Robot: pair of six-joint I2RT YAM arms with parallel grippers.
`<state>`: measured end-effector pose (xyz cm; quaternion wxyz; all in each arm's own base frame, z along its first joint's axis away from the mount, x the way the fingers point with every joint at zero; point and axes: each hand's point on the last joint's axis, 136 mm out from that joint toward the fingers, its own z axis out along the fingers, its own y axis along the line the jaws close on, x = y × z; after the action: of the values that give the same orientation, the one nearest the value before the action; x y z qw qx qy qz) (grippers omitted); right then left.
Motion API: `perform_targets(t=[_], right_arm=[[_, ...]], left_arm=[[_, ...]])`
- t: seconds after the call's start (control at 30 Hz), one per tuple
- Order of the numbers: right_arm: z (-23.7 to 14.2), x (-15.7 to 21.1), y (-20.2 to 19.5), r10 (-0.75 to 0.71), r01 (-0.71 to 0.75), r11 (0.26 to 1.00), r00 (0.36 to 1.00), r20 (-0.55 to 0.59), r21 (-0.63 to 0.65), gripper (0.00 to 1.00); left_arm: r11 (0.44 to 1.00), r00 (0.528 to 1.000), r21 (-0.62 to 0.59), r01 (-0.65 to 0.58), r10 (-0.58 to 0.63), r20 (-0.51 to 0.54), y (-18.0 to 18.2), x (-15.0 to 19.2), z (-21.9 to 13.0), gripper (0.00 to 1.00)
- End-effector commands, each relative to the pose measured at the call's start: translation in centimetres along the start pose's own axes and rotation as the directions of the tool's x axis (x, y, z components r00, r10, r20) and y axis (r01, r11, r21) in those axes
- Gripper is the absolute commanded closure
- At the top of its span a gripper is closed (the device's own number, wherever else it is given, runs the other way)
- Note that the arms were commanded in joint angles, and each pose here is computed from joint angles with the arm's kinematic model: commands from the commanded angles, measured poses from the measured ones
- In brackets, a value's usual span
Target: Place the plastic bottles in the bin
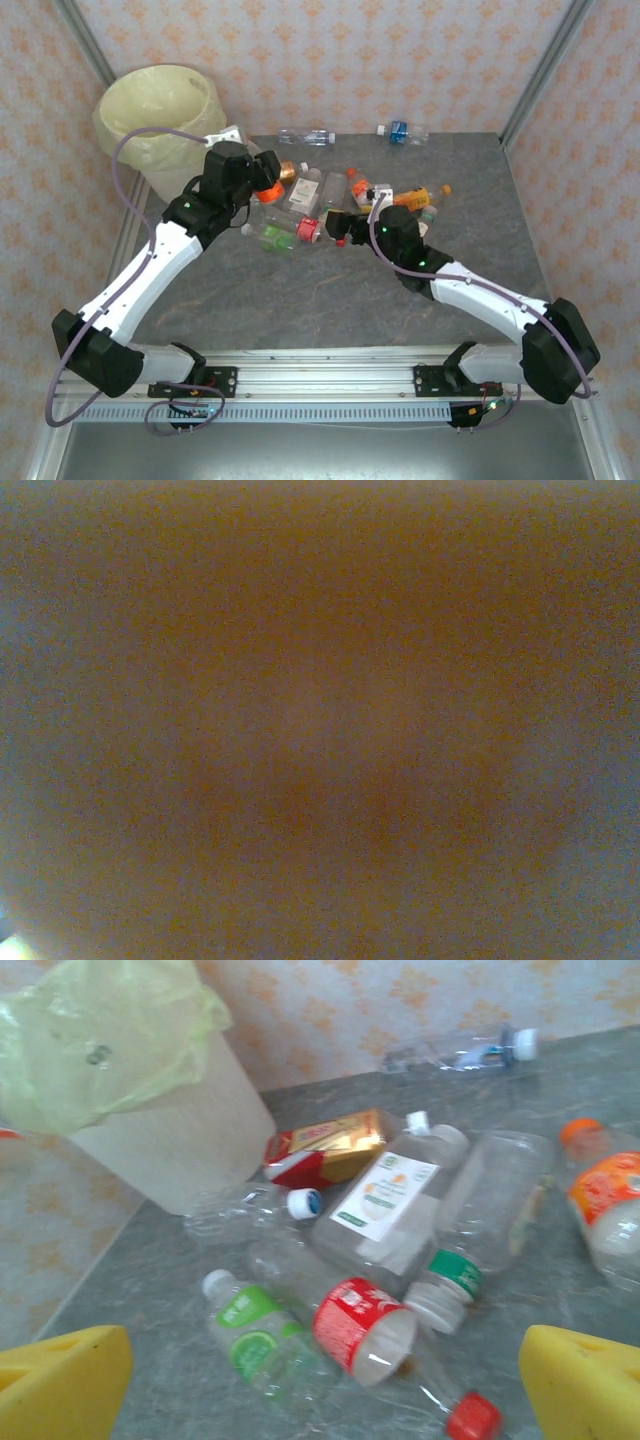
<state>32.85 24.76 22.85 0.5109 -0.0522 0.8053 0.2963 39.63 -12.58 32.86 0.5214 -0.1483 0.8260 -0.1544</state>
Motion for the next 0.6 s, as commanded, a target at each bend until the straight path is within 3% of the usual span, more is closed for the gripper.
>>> perform_targets(t=[0.0, 0.33, 0.57], right_arm=[[-1.1, -0.1, -2.4, -0.018, 0.014, 0.991, 0.999, 0.027, 0.129, 0.01], [-2.4, -1.3, -3.8, -0.024, 0.008, 0.978, 0.997, 0.074, 0.211, 0.01], [-2.1, -1.1, -2.6, -0.047, 0.043, 0.986, 0.999, 0.025, 0.162, 0.01]], left_arm=[[0.976, 0.984, -0.205, -0.068, 0.099, 0.146, 3.4, -4.6, -2.4, 0.52], [0.957, 0.919, -0.282, 0.073, 0.046, 0.393, 7.4, -12.6, -3.7, 0.54], [0.926, 0.889, -0.363, 0.101, 0.079, 0.450, 10.0, -17.7, -1.8, 0.54]])
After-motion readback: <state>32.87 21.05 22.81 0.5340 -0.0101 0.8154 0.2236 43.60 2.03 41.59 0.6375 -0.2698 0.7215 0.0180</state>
